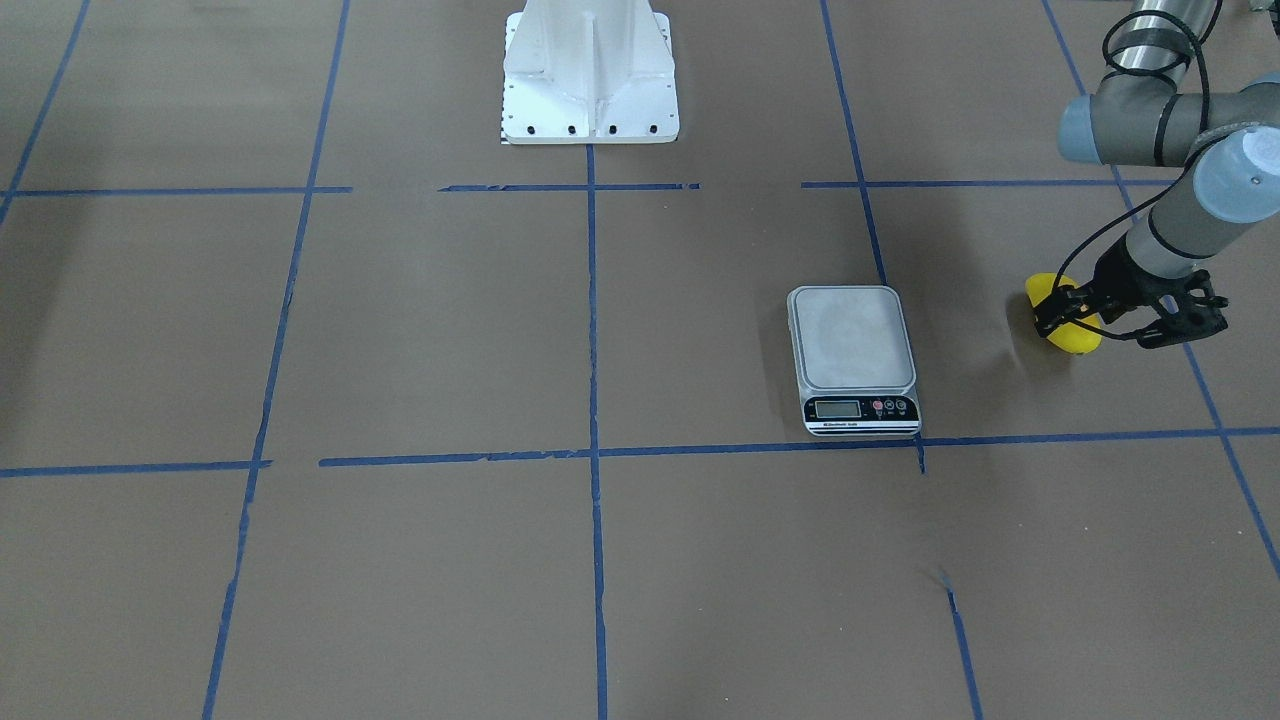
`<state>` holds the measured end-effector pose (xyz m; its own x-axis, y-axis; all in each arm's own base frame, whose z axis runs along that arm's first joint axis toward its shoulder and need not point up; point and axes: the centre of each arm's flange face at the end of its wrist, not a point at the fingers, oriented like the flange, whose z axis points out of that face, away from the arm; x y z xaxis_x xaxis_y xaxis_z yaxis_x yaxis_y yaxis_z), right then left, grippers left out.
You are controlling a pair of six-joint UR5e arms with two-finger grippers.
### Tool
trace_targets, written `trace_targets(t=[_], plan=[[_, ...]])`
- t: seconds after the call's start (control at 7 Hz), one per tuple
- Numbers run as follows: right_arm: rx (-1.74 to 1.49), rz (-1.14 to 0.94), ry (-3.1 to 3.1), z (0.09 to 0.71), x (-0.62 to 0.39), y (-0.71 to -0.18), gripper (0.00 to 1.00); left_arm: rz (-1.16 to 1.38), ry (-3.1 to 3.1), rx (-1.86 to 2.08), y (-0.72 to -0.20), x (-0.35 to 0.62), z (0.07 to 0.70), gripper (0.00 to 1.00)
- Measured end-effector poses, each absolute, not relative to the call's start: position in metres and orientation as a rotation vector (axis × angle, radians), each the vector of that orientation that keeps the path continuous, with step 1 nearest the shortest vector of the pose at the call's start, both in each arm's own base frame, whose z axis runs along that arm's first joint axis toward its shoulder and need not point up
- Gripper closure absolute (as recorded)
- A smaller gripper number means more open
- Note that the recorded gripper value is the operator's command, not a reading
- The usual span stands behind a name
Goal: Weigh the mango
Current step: 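Close the left gripper around the yellow mango, then lift the mango and carry it over the silver scale with the left gripper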
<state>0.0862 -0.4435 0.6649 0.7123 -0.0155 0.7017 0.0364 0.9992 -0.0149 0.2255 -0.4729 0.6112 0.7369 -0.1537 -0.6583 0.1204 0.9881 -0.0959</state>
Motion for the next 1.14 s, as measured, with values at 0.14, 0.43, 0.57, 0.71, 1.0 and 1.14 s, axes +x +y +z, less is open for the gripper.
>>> trace_targets(t=[0.14, 0.43, 0.57, 0.71, 1.0, 1.14], plan=[[-0.028, -0.029, -0.778, 0.665, 0.086, -0.444, 0.0, -0.151, 0.725, -0.046, -0.473, 0.227, 0.611, 1.0], [-0.028, -0.029, -0.778, 0.665, 0.086, -0.444, 0.0, -0.137, 0.764, -0.01, -0.474, 0.228, 0.572, 1.0], [-0.028, -0.029, -0.778, 0.665, 0.086, -0.444, 0.0, -0.124, 0.793, 0.022, -0.477, 0.231, 0.529, 1.0], [-0.028, -0.029, -0.778, 0.665, 0.086, -0.444, 0.0, -0.124, 0.824, 0.049, -0.492, 0.243, 0.477, 1.0], [-0.028, -0.029, -0.778, 0.665, 0.086, -0.444, 0.0, -0.119, 0.864, 0.04, -0.51, 0.305, 0.396, 1.0], [-0.028, -0.029, -0.778, 0.665, 0.086, -0.444, 0.0, -0.093, 0.861, 0.024, -0.501, 0.342, 0.382, 1.0]])
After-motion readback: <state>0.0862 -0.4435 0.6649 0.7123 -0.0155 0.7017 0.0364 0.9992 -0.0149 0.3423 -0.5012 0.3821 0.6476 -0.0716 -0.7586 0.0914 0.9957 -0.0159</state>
